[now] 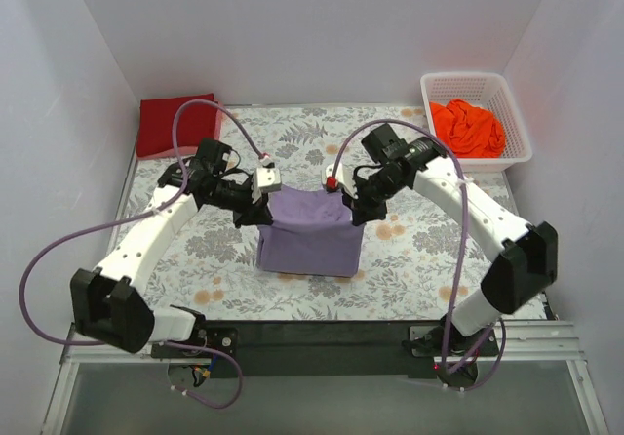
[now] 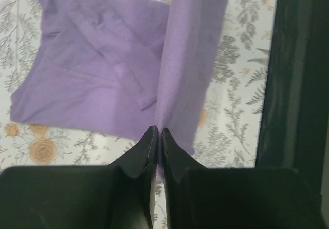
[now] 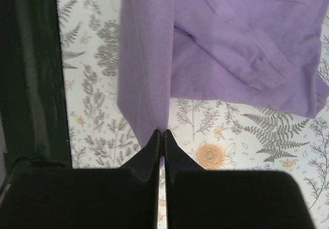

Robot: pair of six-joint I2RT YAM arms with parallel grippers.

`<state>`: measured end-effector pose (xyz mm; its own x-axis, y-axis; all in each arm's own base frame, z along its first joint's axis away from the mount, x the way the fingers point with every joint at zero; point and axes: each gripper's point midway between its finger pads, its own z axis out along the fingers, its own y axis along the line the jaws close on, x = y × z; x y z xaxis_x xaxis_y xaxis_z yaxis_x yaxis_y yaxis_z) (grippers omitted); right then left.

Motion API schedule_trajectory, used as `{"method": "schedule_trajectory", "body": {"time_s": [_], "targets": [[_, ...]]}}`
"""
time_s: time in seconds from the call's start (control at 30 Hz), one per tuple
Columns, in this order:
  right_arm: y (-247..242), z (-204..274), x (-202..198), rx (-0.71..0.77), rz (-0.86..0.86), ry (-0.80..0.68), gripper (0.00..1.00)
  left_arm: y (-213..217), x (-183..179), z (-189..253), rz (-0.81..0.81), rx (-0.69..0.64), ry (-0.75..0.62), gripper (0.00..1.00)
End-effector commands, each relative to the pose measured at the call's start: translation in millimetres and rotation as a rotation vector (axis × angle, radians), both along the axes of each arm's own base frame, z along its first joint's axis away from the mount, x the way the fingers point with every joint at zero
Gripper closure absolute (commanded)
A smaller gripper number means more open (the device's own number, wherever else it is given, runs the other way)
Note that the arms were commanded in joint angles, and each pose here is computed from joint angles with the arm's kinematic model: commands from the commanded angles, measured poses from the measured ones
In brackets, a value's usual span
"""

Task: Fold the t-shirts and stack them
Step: Fold the tshirt

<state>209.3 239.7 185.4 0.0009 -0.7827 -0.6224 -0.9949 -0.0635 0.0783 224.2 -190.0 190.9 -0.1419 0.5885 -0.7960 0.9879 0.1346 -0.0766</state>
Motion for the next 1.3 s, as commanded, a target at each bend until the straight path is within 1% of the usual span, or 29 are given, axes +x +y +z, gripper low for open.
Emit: {"method": "schedule_trajectory", "body": {"time_s": [0.0, 0.03, 0.07, 0.1, 0.13, 0.17, 0.2, 0.23, 0.27, 0.3, 0.33, 0.4, 0.43, 0.47, 0.6, 0.73, 0.83, 0.87, 0.93, 0.97, 1.0, 1.03, 1.07, 1.1, 1.13, 1.17, 1.2, 1.23, 1.27], "targets": [[1, 0, 41, -0.001, 0.009, -0.035, 0.99, 1, 54, 4, 0.066, -0.017, -0.063, 1.0], [-1, 1, 56, 0.003, -0.01, -0.046, 0.99, 1, 65, 1, 0.079, -0.02, -0.058, 1.0], [2, -10, 68, -0.007, -0.012, -0.022, 0.99, 3, 87, -2, 0.1, -0.027, -0.062, 1.0], [6, -3, 82, 0.012, -0.014, -0.048, 0.99, 2, 96, -3, 0.107, -0.043, -0.059, 1.0], [4, -6, 93, 0.01, -0.027, -0.048, 0.99, 3, 106, -5, 0.118, -0.046, -0.063, 1.0], [5, -16, 102, -0.002, -0.018, -0.041, 0.99, 2, 123, -1, 0.127, -0.052, -0.099, 1.0], [3, -19, 110, -0.006, -0.022, -0.048, 0.99, 3, 134, -15, 0.133, -0.038, -0.078, 1.0], [5, -18, 119, -0.004, -0.019, -0.064, 0.99, 3, 142, -19, 0.135, -0.035, -0.08, 1.0], [5, -31, 127, -0.02, -0.008, -0.057, 0.99, 3, 152, -18, 0.136, -0.039, -0.09, 1.0], [3, -35, 135, -0.026, -0.011, -0.059, 0.99, 3, 159, -35, 0.134, -0.033, -0.048, 1.0], [5, -36, 144, -0.023, -0.008, -0.074, 0.99, 3, 166, -40, 0.135, -0.024, -0.053, 1.0], [4, -57, 155, -0.044, -0.016, -0.043, 0.99, 1, 179, -45, 0.146, -0.031, -0.05, 1.0], [5, -58, 163, -0.046, -0.021, -0.05, 0.99, 0, 186, -58, 0.15, -0.023, -0.037, 1.0], [4, -72, 168, -0.061, -0.024, -0.029, 0.99, 0, 190, -64, 0.152, -0.019, -0.034, 1.0], [4, -86, 190, -0.069, -0.057, -0.026, 0.99, 1, 204, -81, 0.18, 0.0, -0.03, 1.0], [0, -94, 200, -0.073, -0.082, -0.027, 0.99, 1, 212, -82, 0.208, -0.015, -0.052, 1.0], [-1, -93, 210, -0.069, -0.117, -0.049, 0.99, 0, 220, -85, 0.237, -0.021, -0.042, 0.99], [-5, -94, 215, -0.09, -0.144, -0.064, 0.96, 4, 226, -88, 0.27, 0.002, -0.043, 0.84], [-7, -89, 228, -0.105, -0.212, -0.097, 0.83, 8, 234, -85, 0.315, 0.017, -0.043, 0.71], [-11, -83, 235, -0.112, -0.239, -0.121, 0.6, 15, 238, -80, 0.376, 0.001, -0.011, 0.67], [-15, -71, 245, -0.091, -0.277, -0.146, 0.54, 18, 239, -65, 0.402, -0.035, -0.014, 0.62], [-17, -62, 249, -0.072, -0.322, -0.142, 0.53, 22, 243, -54, 0.437, -0.075, -0.015, 0.6], [-20, -49, 252, -0.058, -0.355, -0.153, 0.53, 30, 240, -52, 0.498, -0.103, 0.043, 0.57], [-24, -40, 254, -0.043, -0.393, -0.148, 0.54, 31, 236, -35, 0.521, -0.134, 0.038, 0.56], [-24, -27, 247, -0.011, -0.457, -0.107, 0.54, 31, 233, -27, 0.533, -0.158, 0.044, 0.56], [-17, -20, 235, 0.04, -0.463, -0.049, 0.54, 28, 224, -22, 0.558, -0.192, 0.101, 0.56], [-14, -19, 222, 0.062, -0.474, 0.004, 0.54, 21, 206, -15, 0.534, -0.238, 0.151, 0.56], [-12, -18, 200, 0.083, -0.51, 0.091, 0.55, 15, 196, -11, 0.526, -0.278, 0.2, 0.56], [-1, -16, 182, 0.135, -0.498, 0.177, 0.55, 10, 185, -11, 0.533, -0.309, 0.282, 0.56]]}}
